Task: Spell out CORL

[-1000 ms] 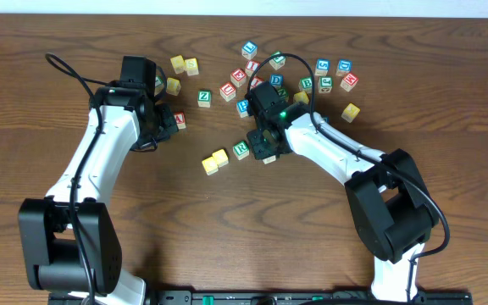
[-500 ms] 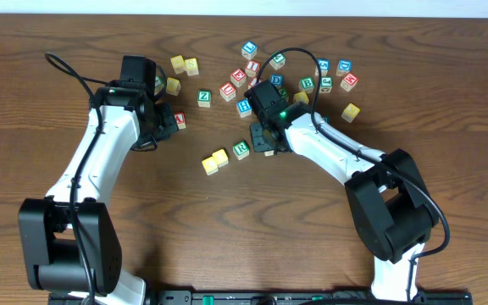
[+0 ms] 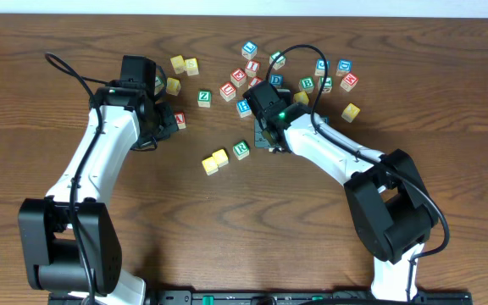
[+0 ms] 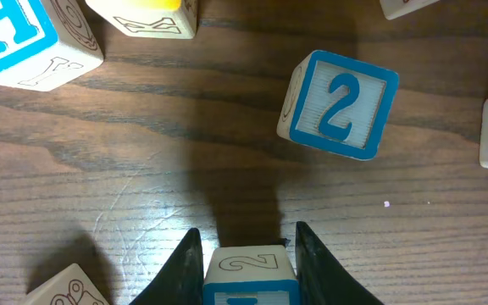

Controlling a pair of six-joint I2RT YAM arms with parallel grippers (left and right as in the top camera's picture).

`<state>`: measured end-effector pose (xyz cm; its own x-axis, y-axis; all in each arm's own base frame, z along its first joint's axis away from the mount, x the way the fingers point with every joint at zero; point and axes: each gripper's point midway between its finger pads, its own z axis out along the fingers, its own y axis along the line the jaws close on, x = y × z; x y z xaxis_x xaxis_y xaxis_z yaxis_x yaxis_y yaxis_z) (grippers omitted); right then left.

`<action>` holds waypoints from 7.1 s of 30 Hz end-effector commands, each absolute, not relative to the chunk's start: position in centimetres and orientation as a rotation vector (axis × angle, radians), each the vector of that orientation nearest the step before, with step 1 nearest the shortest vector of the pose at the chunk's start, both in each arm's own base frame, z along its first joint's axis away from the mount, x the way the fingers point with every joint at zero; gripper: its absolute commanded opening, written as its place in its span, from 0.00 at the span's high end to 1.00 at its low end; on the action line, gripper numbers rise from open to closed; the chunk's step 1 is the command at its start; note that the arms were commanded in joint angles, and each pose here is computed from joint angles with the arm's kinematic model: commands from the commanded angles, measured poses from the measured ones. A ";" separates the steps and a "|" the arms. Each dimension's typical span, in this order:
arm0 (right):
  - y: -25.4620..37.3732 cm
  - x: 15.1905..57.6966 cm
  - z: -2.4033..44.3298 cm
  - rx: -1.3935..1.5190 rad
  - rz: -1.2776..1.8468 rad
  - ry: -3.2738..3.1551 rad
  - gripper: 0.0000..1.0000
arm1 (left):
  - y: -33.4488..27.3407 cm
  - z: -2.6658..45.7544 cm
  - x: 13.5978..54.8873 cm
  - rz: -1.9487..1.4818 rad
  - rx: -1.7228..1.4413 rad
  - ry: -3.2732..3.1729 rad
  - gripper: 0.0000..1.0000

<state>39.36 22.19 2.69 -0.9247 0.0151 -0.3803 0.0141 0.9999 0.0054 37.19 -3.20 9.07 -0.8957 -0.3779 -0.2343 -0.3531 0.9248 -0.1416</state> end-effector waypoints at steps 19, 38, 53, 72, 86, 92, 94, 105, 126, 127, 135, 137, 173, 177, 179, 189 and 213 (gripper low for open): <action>22.1 40.0 4.3 0.004 -0.015 2.707 0.50 | -2.9 8.9 37.2 -0.121 -0.551 2.822 0.92; 28.3 39.4 6.7 -0.457 0.321 2.733 0.97 | -3.5 9.2 33.0 -0.108 -0.705 2.898 0.92; 28.3 39.1 2.2 -0.454 0.292 2.813 0.99 | -7.6 4.9 31.0 -0.204 -0.709 2.935 0.92; 29.0 37.8 1.5 -0.484 0.289 2.837 0.99 | -10.5 0.1 29.7 -0.214 -0.697 3.061 0.93; 29.4 36.6 1.4 -0.484 0.347 2.885 0.99 | -13.4 0.3 31.2 -0.283 -0.559 3.001 0.93; 29.2 36.0 1.2 -0.475 0.339 2.912 0.99 | -13.8 0.5 31.9 -0.305 -0.531 2.975 0.92; 29.0 35.8 1.2 -0.463 0.333 2.926 0.99 | -13.9 0.5 32.1 -0.311 -0.522 2.966 0.92; 27.4 35.4 0.8 -0.344 0.248 2.985 0.99 | -15.0 0.5 32.6 -0.334 -0.447 2.945 0.92; 24.9 35.1 3.9 -0.240 0.134 2.976 0.99 | -15.9 0.0 33.1 -0.348 -0.377 2.933 0.92; 24.8 35.1 3.9 -0.238 0.131 2.979 0.99 | -15.9 0.0 33.1 -0.348 -0.376 2.932 0.92; 24.4 35.8 5.9 -0.208 0.162 2.937 0.99 | -16.0 0.1 33.5 -0.354 -0.335 2.920 0.93; 23.9 36.3 7.3 -0.184 0.181 2.911 0.99 | -16.1 0.1 33.6 -0.357 -0.309 2.913 0.93; 18.2 37.8 2.1 0.022 0.131 3.018 0.99 | -18.6 -0.7 34.1 -0.373 -0.148 2.878 0.92; 19.0 37.7 1.8 0.009 0.174 3.014 0.99 | -18.4 -0.7 34.2 -0.361 -0.151 2.874 0.92; 19.3 37.5 1.8 -0.001 0.179 3.014 0.99 | -18.2 -0.7 34.3 -0.344 -0.154 2.870 0.92; 20.3 36.7 1.8 -0.043 0.185 3.026 0.99 | -18.1 -0.7 34.4 -0.331 -0.108 2.868 0.92; 17.6 38.1 7.1 0.042 0.190 2.917 0.85 | -13.0 7.5 39.5 -0.266 -0.037 2.806 0.92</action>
<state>37.36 18.74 4.20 -0.9892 0.0035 -0.1463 -0.0142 0.9927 0.1198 37.17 -14.80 3.82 -0.9713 -0.0494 -0.2328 -0.0040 0.9815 -0.1915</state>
